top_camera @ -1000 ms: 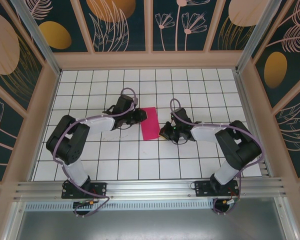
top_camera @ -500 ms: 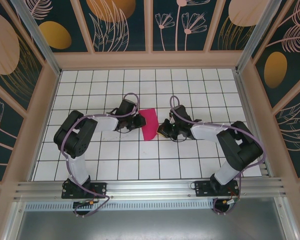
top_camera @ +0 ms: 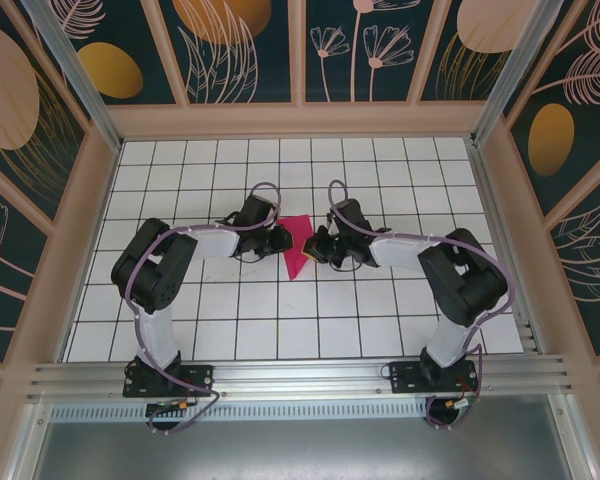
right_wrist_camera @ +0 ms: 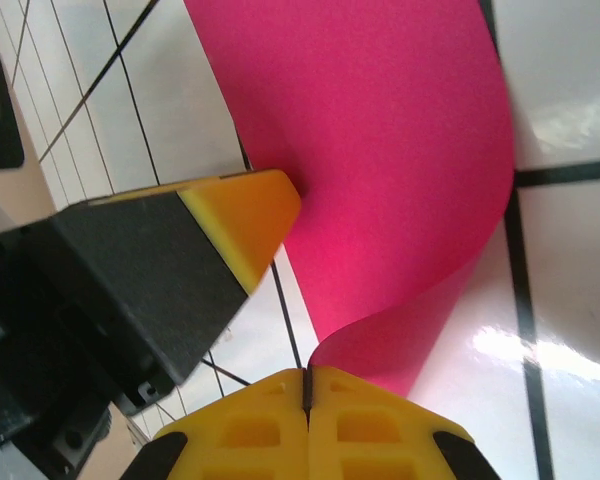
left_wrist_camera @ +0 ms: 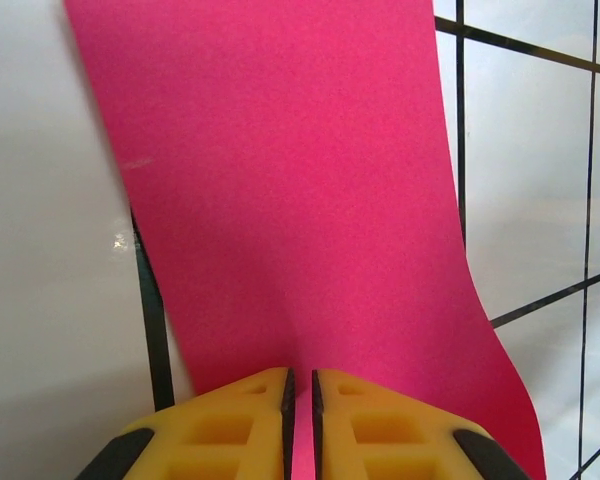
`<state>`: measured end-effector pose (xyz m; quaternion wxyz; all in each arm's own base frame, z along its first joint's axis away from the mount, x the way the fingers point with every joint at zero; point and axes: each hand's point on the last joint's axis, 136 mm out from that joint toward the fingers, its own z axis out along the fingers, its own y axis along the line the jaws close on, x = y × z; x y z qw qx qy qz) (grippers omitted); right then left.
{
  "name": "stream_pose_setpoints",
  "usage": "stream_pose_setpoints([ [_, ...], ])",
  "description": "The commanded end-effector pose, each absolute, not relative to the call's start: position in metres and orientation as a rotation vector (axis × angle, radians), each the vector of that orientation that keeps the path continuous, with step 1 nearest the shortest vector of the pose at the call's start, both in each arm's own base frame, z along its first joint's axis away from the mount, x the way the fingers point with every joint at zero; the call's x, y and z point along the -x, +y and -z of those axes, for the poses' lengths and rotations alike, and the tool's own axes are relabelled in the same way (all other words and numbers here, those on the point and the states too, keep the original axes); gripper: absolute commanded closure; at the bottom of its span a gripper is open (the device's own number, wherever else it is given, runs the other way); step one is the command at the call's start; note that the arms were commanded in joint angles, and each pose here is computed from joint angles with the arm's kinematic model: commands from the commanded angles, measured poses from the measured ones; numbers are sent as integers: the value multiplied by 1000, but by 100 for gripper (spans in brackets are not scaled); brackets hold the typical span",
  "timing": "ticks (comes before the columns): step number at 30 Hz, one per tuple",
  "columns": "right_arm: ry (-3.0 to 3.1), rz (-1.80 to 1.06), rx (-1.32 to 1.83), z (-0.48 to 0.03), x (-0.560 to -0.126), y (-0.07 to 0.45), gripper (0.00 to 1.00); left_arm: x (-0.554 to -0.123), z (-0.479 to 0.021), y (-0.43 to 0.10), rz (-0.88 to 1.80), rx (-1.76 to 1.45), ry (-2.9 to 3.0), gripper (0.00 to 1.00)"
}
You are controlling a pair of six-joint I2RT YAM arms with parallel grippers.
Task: Fold a paper plane with a square sheet of paper (pick it up from the middle)
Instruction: Third fold the triangle at the center of the table.
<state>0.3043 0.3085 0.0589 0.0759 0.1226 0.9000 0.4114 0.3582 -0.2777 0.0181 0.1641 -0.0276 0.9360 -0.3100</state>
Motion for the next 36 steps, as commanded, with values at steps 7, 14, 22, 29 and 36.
stream_pose_setpoints([
  [7, 2696, -1230, -330, -51, -320, 323, 100, -379, -58, -271, 800, 62, 2555, 83],
  [14, 2695, -1229, -330, -46, -323, 325, 100, -383, -35, -265, 720, 91, 2595, 84],
  [22, 2688, -1250, -334, -45, -325, 328, 100, -378, -10, -267, 708, 75, 2671, 89],
  [29, 2663, -1275, -328, -48, -330, 332, 100, -374, -2, -266, 691, 57, 2704, 91],
  [36, 2676, -1281, -320, -43, -330, 335, 100, -373, -1, -266, 692, 50, 2708, 91],
])
